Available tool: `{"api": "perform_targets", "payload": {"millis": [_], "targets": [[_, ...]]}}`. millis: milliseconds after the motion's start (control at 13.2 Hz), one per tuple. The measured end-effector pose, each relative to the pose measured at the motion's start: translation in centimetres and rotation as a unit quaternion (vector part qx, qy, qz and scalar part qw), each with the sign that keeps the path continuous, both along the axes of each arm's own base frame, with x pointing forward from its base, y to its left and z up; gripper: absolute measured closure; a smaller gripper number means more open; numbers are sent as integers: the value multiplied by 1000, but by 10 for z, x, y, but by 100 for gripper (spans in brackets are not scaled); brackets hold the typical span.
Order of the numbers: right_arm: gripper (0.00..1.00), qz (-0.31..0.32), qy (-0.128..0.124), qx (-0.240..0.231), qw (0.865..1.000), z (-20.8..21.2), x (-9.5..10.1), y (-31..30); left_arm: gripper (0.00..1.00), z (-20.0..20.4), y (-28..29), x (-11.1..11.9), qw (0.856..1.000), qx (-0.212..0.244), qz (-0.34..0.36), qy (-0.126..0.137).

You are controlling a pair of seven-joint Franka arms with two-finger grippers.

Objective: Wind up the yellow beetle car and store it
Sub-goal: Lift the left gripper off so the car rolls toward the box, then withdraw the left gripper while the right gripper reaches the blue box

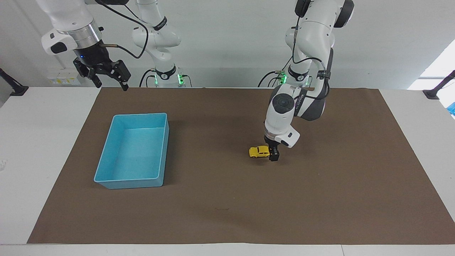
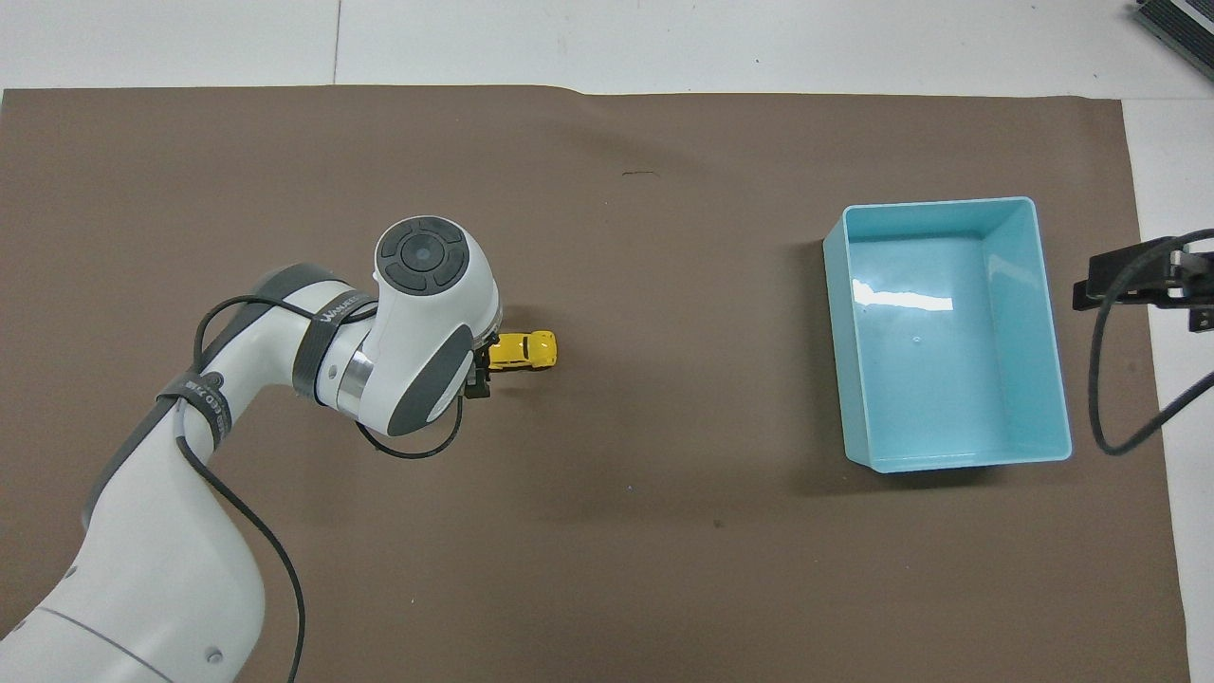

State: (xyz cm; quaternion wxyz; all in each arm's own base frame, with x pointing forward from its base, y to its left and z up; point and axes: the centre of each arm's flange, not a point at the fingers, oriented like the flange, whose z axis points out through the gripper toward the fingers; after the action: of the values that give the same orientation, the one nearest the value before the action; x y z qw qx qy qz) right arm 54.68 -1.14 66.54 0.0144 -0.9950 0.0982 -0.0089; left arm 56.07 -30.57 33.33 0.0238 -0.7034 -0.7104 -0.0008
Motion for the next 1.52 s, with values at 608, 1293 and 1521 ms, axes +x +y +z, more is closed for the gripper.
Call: {"api": "perform_targets", "payload": {"millis": [608,1293,1521], "targets": [[0,0,2,0,1000,0,0,0,0,29,-2,5,1000,-8,1,-21],[0,12,6,0,1000,-1,-2,-2,0,93,10,23,997,-29,-5,-74],[0,102,10,0,995,-2,-3,1,0,121,22,24,994,-31,-51,-95]]}}
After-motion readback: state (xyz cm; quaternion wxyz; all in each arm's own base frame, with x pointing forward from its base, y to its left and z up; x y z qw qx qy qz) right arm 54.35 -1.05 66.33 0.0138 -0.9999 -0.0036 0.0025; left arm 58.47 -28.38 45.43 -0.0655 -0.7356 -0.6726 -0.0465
